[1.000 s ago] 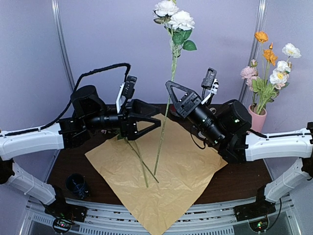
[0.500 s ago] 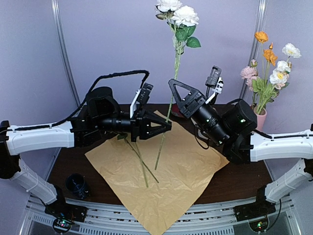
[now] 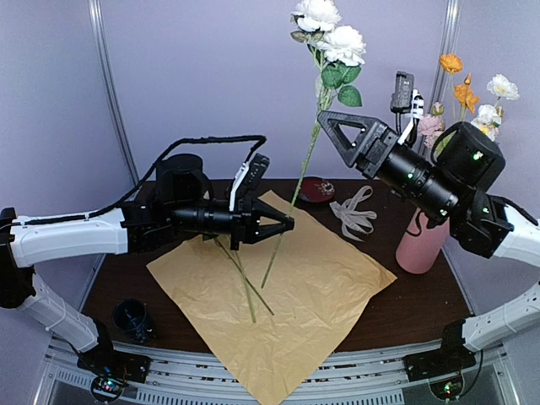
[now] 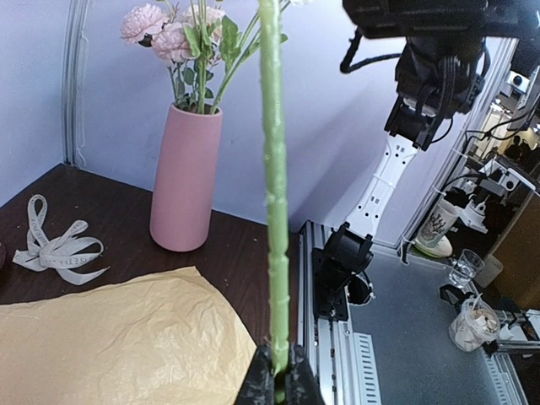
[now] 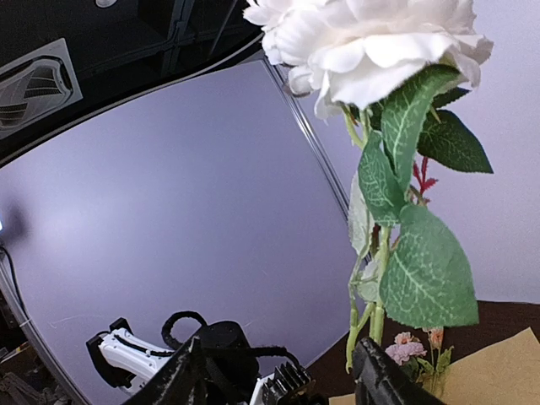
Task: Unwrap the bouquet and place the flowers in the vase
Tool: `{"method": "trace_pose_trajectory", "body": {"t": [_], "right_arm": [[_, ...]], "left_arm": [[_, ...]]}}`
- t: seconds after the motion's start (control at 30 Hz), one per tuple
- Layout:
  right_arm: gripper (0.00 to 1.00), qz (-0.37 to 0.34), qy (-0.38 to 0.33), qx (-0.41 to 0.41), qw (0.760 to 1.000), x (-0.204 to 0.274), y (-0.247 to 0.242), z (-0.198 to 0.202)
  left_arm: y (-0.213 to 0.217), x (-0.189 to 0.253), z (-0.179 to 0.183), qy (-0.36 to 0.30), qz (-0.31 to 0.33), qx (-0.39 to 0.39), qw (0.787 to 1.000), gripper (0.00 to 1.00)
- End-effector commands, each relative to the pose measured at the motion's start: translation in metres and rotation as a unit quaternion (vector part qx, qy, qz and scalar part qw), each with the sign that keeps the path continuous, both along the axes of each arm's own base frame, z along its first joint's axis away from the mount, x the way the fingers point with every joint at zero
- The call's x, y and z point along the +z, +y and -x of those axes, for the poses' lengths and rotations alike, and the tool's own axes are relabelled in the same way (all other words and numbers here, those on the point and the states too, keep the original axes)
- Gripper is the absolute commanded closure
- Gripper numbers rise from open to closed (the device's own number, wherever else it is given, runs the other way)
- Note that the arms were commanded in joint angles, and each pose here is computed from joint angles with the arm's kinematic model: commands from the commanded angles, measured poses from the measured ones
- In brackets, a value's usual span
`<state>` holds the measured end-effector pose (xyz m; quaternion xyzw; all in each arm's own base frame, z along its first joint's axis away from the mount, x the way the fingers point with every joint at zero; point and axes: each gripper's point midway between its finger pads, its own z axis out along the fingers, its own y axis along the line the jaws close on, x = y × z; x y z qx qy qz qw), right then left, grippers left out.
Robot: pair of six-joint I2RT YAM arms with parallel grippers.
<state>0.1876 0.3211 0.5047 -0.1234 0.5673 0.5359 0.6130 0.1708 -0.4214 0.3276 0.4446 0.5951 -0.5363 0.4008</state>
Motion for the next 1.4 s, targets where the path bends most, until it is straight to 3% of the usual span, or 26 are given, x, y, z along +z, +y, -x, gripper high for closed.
{"method": "trace_pose_trajectory", "body": {"t": [0.0,0.4,0.73,0.83,0.87,0.9,0.93,1.0,1.1,1.2,1.37], "right_arm": [[0.40,0.102,0.028,-0.022,0.994,-0.026,0.005,-0.009],[0.41,0.107,0.048,-0.051,0.992,-0.028,0.001,-0.025],[0.78,0.107,0.045,-0.024,0.993,-0.024,0.016,-0.024],[1.00,0.105,0.040,-0.033,0.993,-0.020,0.012,-0.026],[1.00,0.105,0.036,-0.039,0.993,-0.016,0.008,-0.026],[1.00,0.105,0.030,-0.048,0.993,-0.009,0.002,-0.025],[1.00,0.113,0.023,-0.063,0.991,-0.004,-0.004,-0.027],[1.00,0.134,0.013,-0.108,0.985,0.009,-0.022,-0.032],[1.00,0.171,-0.002,-0.200,0.965,0.034,-0.063,-0.041],[1.00,0.212,-0.017,-0.303,0.929,0.055,-0.109,-0.048],[1.00,0.271,-0.018,-0.485,0.831,0.073,-0.180,-0.057]], "left_arm": [[0.003,0.021,0.000,-0.037,0.022,0.000,0.999,1.00],[0.006,0.027,0.009,-0.046,0.030,-0.016,0.998,1.00],[0.002,0.024,0.014,-0.055,0.022,-0.025,0.998,1.00],[0.001,0.022,0.012,-0.059,0.015,-0.018,0.998,1.00],[0.002,0.021,0.009,-0.060,0.011,-0.008,0.998,0.99],[0.003,0.020,0.005,-0.061,0.007,0.004,0.998,0.77],[0.005,0.020,-0.001,-0.063,0.002,0.026,0.998,0.40],[0.013,0.020,-0.018,-0.066,-0.006,0.084,0.994,0.05],[0.033,0.026,-0.039,-0.077,-0.002,0.174,0.982,0.02],[0.053,0.032,-0.053,-0.087,0.010,0.239,0.967,0.02],[0.063,0.026,-0.059,-0.088,0.006,0.269,0.959,0.02]]}}
